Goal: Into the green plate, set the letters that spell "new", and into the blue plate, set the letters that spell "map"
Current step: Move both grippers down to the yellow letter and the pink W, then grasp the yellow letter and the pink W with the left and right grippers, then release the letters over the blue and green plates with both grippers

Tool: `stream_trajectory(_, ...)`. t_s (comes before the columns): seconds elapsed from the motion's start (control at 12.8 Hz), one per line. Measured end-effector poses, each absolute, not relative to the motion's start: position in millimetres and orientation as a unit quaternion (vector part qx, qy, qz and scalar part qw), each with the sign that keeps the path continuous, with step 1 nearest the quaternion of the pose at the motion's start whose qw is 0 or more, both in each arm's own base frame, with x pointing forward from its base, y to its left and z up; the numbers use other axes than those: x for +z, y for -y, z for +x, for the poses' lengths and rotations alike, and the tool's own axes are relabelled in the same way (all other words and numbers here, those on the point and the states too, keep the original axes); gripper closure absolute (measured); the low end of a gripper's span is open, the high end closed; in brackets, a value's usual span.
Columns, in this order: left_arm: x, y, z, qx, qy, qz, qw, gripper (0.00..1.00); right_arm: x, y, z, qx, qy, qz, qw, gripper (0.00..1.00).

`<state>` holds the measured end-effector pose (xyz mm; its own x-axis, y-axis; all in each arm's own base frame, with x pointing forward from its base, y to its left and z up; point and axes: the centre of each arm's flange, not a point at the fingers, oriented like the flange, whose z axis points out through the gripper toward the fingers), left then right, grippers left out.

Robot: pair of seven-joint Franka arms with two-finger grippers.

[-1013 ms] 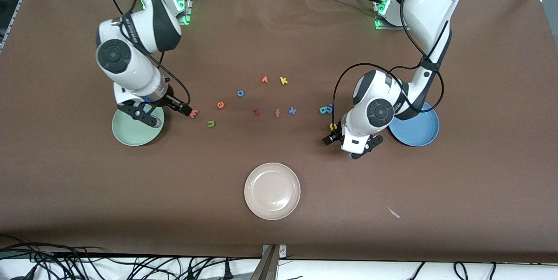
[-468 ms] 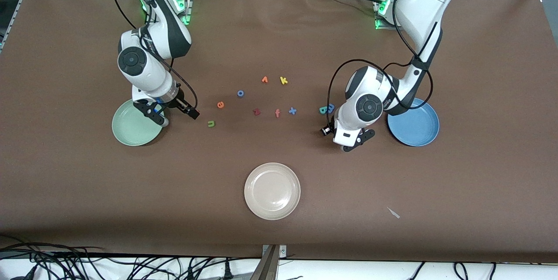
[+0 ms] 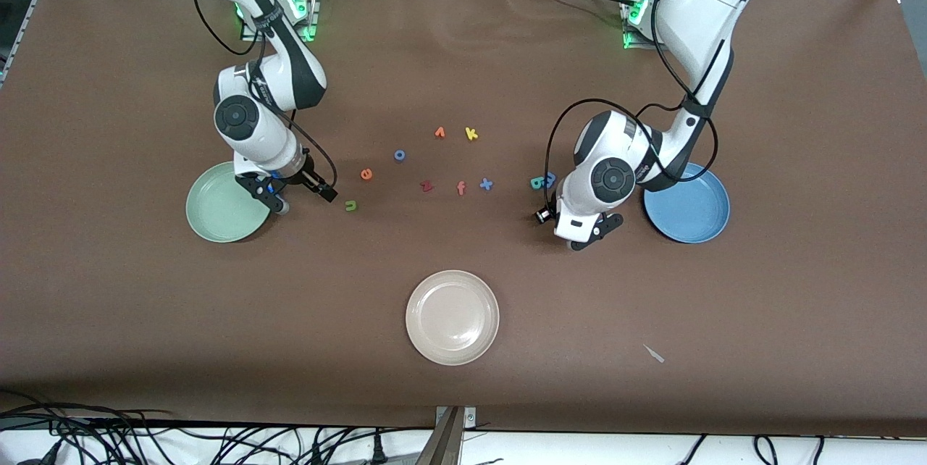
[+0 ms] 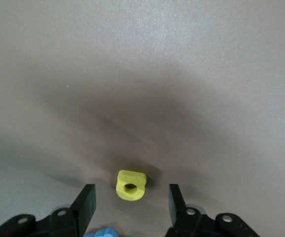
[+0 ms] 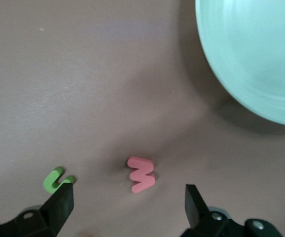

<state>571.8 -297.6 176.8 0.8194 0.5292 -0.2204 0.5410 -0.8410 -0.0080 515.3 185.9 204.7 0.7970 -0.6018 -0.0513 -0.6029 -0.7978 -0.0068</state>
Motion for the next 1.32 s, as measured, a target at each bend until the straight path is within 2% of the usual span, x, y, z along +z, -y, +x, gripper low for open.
stream_trajectory(0.31,168.8,297.5,572.5,-0.103,-0.281,0.954,0.031,0.33,182.6,-190.4,508.5,0.042,-0.324,-0.945,0.009,0.04)
stream_trajectory(0.47,169.5,297.7,573.2,-0.101,-0.281,0.954,0.033,0.48,178.3,-190.3,507.4,0.045,-0.323,-0.945,0.007,0.08)
stream_trajectory(0.55,169.5,297.7,573.2,-0.101,-0.281,0.954,0.033,0.48,177.6,-190.4,507.3,0.045,-0.323,-0.945,0.007,0.11)
stream_trajectory(0.62,170.5,297.9,573.6,-0.100,-0.281,0.954,0.033,0.56,177.4,-190.5,507.3,0.045,-0.323,-0.945,0.007,0.17)
stream_trajectory(0.7,171.1,298.0,573.8,-0.100,-0.281,0.954,0.034,0.66,177.4,-190.5,507.3,0.045,-0.323,-0.945,0.007,0.17)
stream_trajectory(0.78,171.1,298.0,573.8,-0.100,-0.281,0.954,0.034,0.67,177.2,-190.5,507.3,0.045,-0.322,-0.946,0.007,0.24)
stream_trajectory(0.86,171.5,298.2,573.8,-0.100,-0.280,0.954,0.034,0.72,177.1,-190.4,507.3,0.045,-0.321,-0.946,0.007,0.34)
stream_trajectory(1.17,177.9,295.0,576.7,-0.102,-0.263,0.959,0.033,0.72,176.7,-184.6,509.4,0.045,-0.307,-0.951,0.008,0.39)
stream_trajectory(1.32,211.6,278.6,586.7,-0.116,-0.239,0.964,0.025,0.72,176.5,-182.5,510.2,0.045,-0.305,-0.951,0.008,0.41)
